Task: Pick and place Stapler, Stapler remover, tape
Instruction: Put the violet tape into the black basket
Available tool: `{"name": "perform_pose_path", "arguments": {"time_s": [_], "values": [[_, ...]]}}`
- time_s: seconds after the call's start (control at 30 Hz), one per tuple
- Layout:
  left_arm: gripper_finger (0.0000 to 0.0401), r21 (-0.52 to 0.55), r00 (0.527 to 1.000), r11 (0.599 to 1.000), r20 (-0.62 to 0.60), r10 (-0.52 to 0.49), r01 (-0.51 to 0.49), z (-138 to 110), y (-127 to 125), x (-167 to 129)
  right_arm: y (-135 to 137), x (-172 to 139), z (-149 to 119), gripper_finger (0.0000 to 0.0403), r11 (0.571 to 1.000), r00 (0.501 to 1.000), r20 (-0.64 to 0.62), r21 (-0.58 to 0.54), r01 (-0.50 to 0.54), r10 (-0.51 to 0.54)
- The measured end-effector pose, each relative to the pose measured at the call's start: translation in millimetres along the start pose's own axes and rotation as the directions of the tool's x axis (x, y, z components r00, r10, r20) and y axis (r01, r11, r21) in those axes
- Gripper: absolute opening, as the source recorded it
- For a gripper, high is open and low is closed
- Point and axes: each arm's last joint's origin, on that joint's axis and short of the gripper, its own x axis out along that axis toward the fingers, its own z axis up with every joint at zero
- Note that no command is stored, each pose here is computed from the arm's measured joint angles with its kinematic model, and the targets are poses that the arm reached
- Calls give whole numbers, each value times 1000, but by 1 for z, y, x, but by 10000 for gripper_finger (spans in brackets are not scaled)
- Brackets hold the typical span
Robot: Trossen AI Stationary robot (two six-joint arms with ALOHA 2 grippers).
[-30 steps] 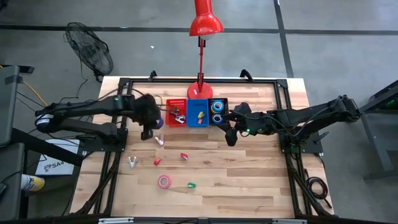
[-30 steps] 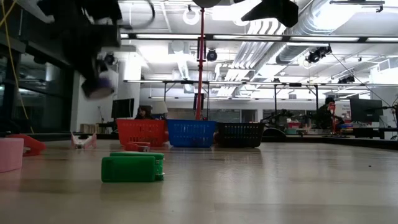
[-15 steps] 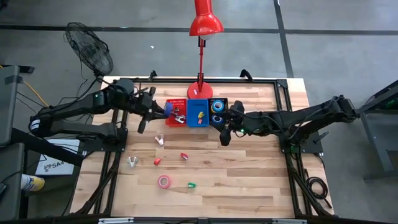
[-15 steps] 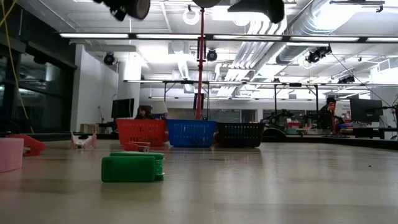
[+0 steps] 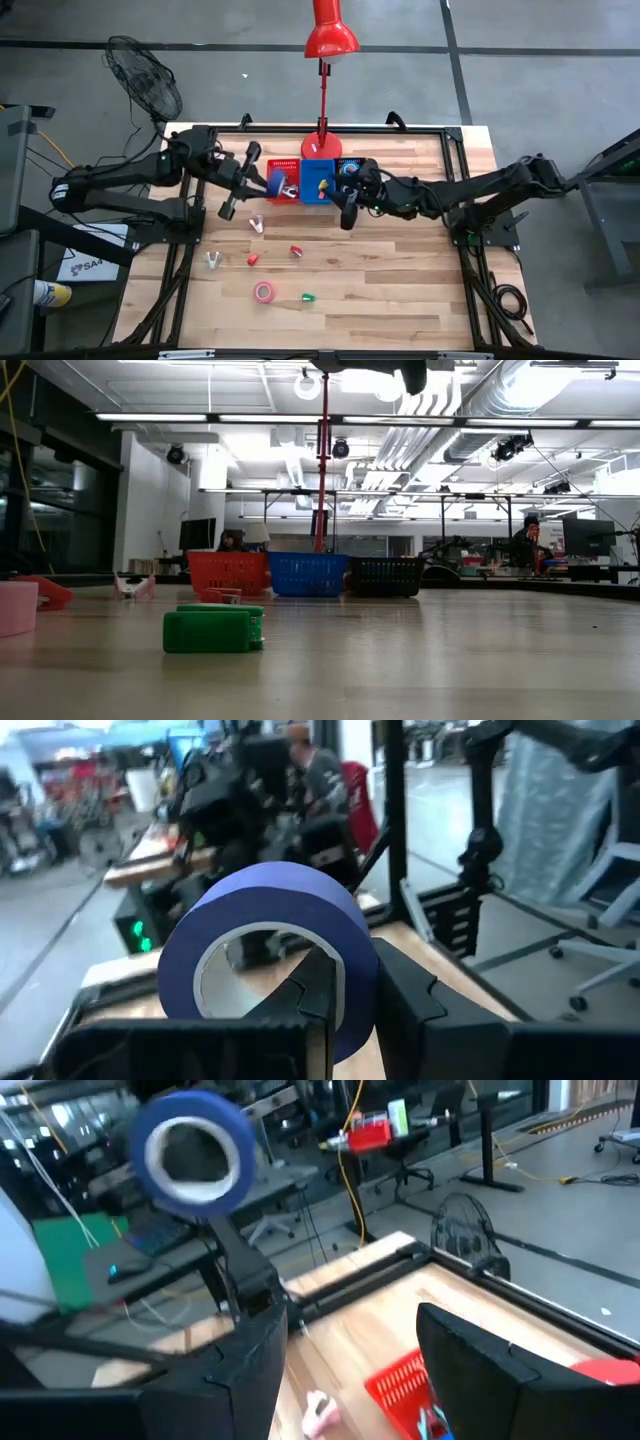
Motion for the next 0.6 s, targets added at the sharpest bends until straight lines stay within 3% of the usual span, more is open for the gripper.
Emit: {"name": "perform_pose_path", "arguments": {"time_s": [0.27, 0.6], "values": [[35, 15, 997, 998, 43, -60, 59, -1, -6, 23, 3, 16, 4, 216, 997, 986, 155, -31, -64, 68], [37, -94, 1000, 995, -11, -28, 27, -15, 0, 45, 5, 15, 9, 216, 985, 976, 210, -168, -30, 65]]}}
